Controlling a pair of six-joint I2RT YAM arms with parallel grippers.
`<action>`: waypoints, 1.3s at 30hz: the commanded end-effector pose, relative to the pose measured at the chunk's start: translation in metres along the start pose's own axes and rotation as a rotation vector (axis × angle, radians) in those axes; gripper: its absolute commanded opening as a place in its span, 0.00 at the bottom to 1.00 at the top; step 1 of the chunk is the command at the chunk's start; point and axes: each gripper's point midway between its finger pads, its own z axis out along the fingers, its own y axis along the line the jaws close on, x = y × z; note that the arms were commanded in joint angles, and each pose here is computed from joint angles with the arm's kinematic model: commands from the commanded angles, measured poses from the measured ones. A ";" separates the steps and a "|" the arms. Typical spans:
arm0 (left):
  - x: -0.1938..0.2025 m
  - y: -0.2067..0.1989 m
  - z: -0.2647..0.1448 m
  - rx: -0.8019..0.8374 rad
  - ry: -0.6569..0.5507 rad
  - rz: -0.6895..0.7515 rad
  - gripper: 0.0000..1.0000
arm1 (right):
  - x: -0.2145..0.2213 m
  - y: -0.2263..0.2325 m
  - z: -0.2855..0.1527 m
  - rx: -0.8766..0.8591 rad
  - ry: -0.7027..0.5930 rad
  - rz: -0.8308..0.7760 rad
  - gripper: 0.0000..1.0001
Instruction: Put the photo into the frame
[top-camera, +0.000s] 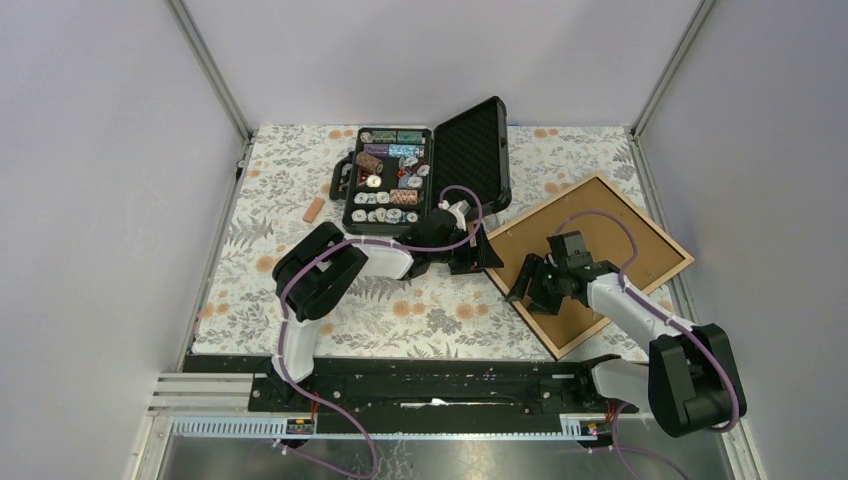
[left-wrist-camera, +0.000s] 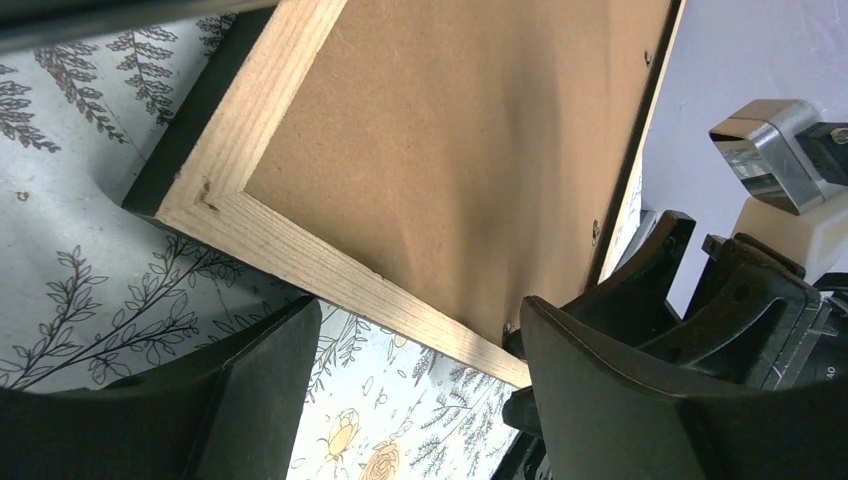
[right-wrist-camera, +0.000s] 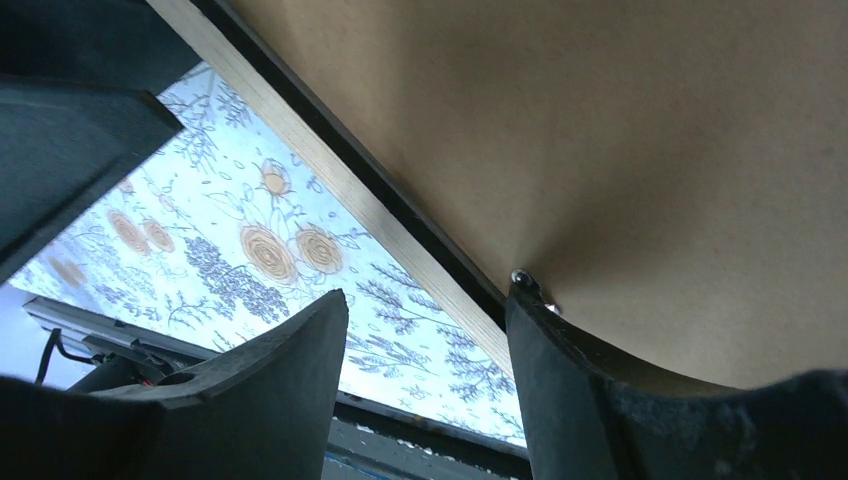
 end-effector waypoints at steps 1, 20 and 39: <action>0.011 0.016 0.000 -0.066 0.049 0.018 0.79 | 0.022 -0.019 -0.012 0.109 0.082 0.047 0.67; 0.024 -0.007 -0.021 -0.007 0.067 0.052 0.84 | -0.041 0.000 -0.025 0.150 -0.099 -0.043 0.83; 0.019 -0.004 0.010 -0.001 0.086 0.019 0.85 | 0.033 -0.009 0.009 0.005 0.149 0.041 0.81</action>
